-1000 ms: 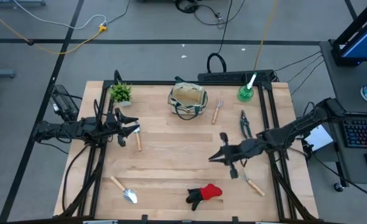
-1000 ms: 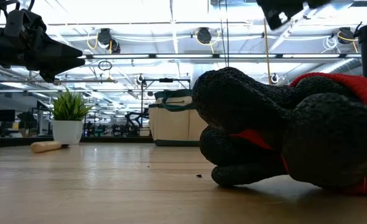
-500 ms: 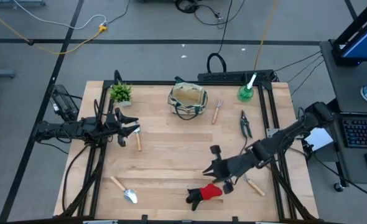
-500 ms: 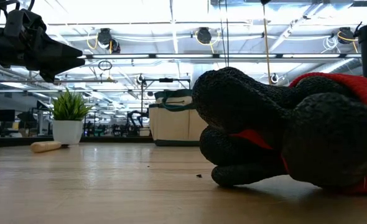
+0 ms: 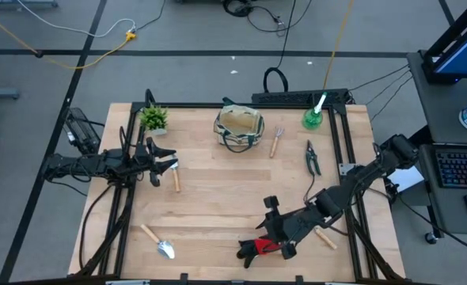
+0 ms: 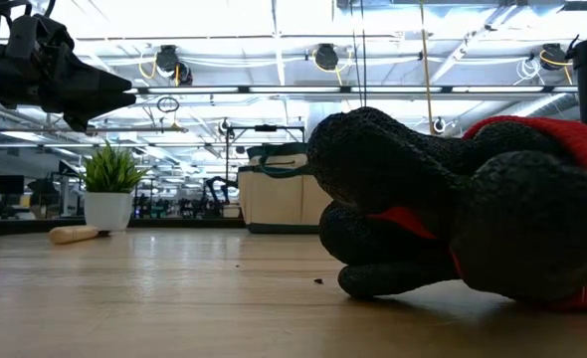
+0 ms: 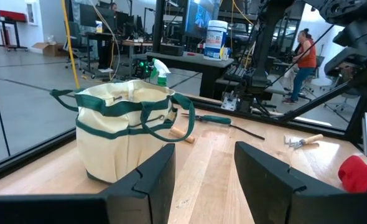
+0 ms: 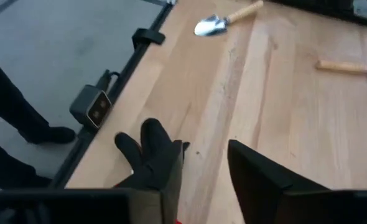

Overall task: Pick & Place Garden tools in Gardening bag
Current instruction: Put the red gloves into the gardening bag

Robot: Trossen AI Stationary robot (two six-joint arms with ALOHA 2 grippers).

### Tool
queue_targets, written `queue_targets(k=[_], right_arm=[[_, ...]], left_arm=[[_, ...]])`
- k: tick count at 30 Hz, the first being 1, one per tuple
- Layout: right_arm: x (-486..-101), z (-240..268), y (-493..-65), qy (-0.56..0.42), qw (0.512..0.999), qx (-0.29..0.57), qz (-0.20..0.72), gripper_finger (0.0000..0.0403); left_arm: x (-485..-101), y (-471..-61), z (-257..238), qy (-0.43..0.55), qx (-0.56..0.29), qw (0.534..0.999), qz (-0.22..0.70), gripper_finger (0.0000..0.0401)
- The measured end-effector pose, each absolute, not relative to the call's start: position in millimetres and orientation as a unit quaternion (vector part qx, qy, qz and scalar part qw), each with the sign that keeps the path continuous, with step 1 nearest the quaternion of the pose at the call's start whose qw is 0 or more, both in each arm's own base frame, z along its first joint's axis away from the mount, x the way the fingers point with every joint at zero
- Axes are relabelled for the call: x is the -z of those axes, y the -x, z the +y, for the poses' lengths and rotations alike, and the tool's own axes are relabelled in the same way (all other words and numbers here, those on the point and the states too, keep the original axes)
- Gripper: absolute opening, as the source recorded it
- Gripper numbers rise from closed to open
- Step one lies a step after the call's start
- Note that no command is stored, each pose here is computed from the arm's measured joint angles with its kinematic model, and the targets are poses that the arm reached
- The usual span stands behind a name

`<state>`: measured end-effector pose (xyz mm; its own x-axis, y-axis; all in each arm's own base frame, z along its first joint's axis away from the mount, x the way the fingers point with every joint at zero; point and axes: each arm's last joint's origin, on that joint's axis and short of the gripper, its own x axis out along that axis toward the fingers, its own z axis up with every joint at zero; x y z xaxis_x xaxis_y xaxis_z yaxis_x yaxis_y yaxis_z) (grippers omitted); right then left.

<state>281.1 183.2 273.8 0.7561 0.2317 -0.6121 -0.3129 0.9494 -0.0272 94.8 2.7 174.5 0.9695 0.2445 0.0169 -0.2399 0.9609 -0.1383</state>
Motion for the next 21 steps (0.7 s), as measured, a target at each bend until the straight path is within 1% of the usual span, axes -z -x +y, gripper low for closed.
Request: queue_targets(k=[5, 10, 17, 21], right_arm=[[-272, 189, -276, 0.057, 0.927, -0.164, 0.333, 0.0164], [-268, 187, -273, 0.064, 0.919, -0.158, 0.354, 0.0193], [-264, 185, -271, 0.08, 0.91, -0.158, 0.374, 0.0223], [-254, 188, -275, 0.085, 0.903, -0.157, 0.39, 0.0234]], left_arm=[[-175, -95, 3, 0.061, -0.123, 0.99, -0.016, 0.017], [-175, -95, 3, 0.043, -0.123, 0.991, -0.014, 0.017], [-174, -95, 3, 0.041, -0.123, 0.991, -0.013, 0.017], [-174, -95, 3, 0.041, -0.123, 0.991, -0.013, 0.017]])
